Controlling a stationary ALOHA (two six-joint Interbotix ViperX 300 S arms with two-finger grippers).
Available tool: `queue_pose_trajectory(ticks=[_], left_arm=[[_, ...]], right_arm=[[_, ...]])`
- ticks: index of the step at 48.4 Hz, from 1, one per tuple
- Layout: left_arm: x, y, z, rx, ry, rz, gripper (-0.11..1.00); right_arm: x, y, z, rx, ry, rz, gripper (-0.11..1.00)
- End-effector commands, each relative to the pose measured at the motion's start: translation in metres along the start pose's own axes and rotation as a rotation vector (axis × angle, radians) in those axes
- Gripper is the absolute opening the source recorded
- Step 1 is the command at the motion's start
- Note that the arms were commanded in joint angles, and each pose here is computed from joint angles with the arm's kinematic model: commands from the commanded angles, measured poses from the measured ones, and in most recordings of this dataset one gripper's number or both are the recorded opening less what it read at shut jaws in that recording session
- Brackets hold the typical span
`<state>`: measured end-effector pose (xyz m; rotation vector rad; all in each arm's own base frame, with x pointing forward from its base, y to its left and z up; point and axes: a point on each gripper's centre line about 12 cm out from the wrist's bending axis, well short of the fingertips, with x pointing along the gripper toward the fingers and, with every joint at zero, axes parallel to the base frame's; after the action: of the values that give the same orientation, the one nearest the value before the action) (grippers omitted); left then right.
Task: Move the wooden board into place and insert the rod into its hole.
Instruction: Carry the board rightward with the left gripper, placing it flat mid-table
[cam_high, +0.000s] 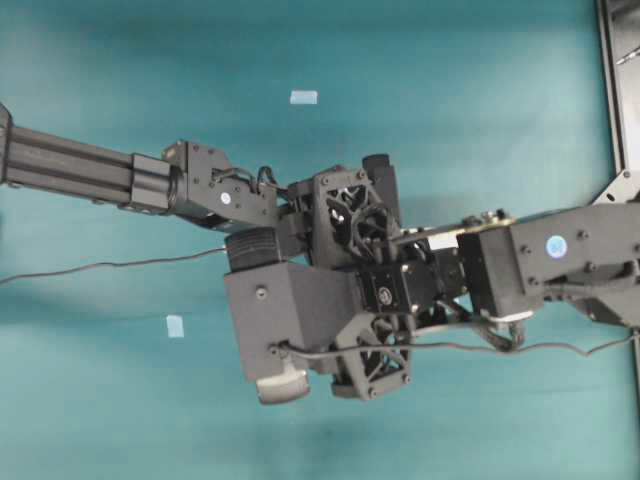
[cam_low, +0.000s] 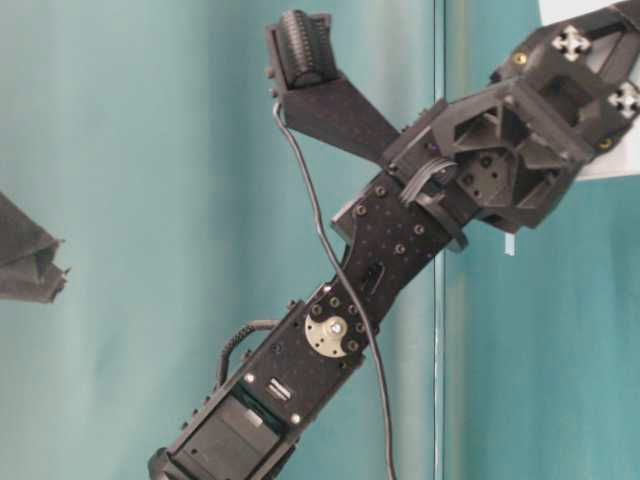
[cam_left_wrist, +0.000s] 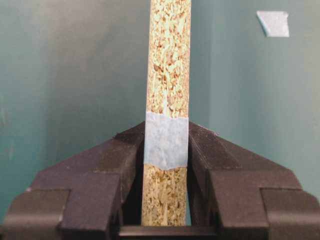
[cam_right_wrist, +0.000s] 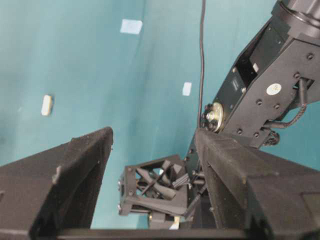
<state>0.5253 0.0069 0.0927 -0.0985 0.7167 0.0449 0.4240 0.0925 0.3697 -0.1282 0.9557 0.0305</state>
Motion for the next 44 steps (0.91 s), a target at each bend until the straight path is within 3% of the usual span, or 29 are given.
queue_pose_trajectory(ticks=[1, 16, 32, 44], left_arm=[[-0.006, -0.002, 0.019, -0.006, -0.05, -0.005, 0.21], [-0.003, 0.005, 0.018, -0.002, -0.042, 0.006, 0.21], [-0.003, 0.006, 0.022, 0.141, 0.017, 0.008, 0.22], [0.005, 0.008, 0.033, 0.146, -0.005, 0.011, 0.22]], right_arm=[[-0.026, -0.003, 0.009, 0.013, -0.07, 0.008, 0.76], [-0.021, -0.002, 0.009, 0.011, -0.062, 0.007, 0.76], [-0.019, -0.001, 0.009, 0.011, -0.058, 0.007, 0.76], [-0.013, 0.0, 0.008, 0.01, -0.046, 0.006, 0.76]])
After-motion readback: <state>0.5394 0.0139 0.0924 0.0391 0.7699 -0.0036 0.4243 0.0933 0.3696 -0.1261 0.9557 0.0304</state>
